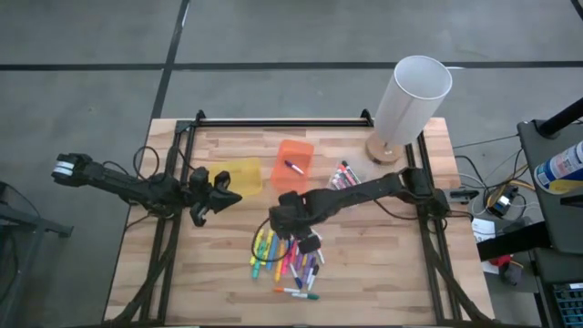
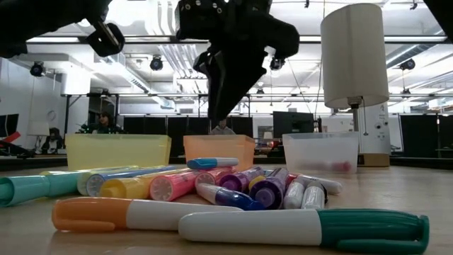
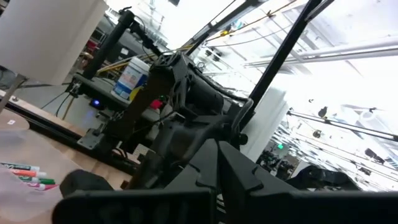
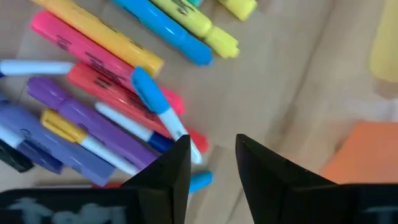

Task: Pick & Place Markers
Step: Put the left light blue pen into the orange bin

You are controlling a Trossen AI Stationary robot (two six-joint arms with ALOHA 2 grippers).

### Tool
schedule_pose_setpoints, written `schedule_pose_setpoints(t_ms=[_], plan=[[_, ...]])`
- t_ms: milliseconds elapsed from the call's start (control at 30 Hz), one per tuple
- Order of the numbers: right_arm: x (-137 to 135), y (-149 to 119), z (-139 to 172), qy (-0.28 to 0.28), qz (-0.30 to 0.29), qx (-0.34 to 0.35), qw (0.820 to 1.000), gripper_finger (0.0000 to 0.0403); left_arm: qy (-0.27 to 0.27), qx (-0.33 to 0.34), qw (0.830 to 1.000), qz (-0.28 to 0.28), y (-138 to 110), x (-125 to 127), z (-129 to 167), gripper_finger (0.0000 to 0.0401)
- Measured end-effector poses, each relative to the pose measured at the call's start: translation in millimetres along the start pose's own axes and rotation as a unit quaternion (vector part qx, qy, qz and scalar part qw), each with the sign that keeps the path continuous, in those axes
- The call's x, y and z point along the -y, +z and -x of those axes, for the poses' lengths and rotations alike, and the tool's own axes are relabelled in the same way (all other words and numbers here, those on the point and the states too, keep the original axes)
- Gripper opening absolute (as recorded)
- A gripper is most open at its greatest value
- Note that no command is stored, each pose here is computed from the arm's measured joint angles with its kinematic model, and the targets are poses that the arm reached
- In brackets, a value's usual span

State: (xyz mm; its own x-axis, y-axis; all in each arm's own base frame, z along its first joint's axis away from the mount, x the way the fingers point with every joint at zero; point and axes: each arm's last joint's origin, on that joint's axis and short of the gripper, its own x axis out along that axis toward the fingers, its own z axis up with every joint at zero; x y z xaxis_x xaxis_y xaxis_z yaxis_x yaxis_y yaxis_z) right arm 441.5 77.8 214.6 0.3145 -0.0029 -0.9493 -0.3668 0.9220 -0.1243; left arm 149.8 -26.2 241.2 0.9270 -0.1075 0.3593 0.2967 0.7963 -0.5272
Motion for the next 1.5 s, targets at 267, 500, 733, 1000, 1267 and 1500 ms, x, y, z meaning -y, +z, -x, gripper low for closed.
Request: schedule_pose_setpoints(t_ms=[267, 500, 733, 1000, 1267, 1500], plan=[[-9, -2, -11, 0.005, -0.001, 0.004, 1.000, 0.0156, 0.000, -0.001, 1.000, 0.000, 0, 0, 0, 0.0009], [-12, -11, -27, 0.005, 0.002, 0.002, 1.000, 0.0156, 0.000, -0.001, 1.000, 0.000, 0, 0, 0, 0.0009], [-13, -14, -36, 0.004, -0.001, 0.006, 1.000, 0.0143, 0.000, -0.001, 1.000, 0.000, 0, 0, 0, 0.0009], [-15, -21, -46, 0.006, 0.002, 0.000, 1.000, 0.0140, 0.000, -0.002, 1.000, 0.000, 0, 0, 0, 0.0009], [-16, -26, -52, 0.006, 0.002, 0.001, 1.000, 0.0121, 0.000, -0.002, 1.000, 0.000, 0, 0, 0, 0.0009], [-15, -26, -52, 0.005, -0.003, -0.001, 1.000, 0.0051, 0.000, -0.002, 1.000, 0.000, 0, 0, 0, 0.0009]])
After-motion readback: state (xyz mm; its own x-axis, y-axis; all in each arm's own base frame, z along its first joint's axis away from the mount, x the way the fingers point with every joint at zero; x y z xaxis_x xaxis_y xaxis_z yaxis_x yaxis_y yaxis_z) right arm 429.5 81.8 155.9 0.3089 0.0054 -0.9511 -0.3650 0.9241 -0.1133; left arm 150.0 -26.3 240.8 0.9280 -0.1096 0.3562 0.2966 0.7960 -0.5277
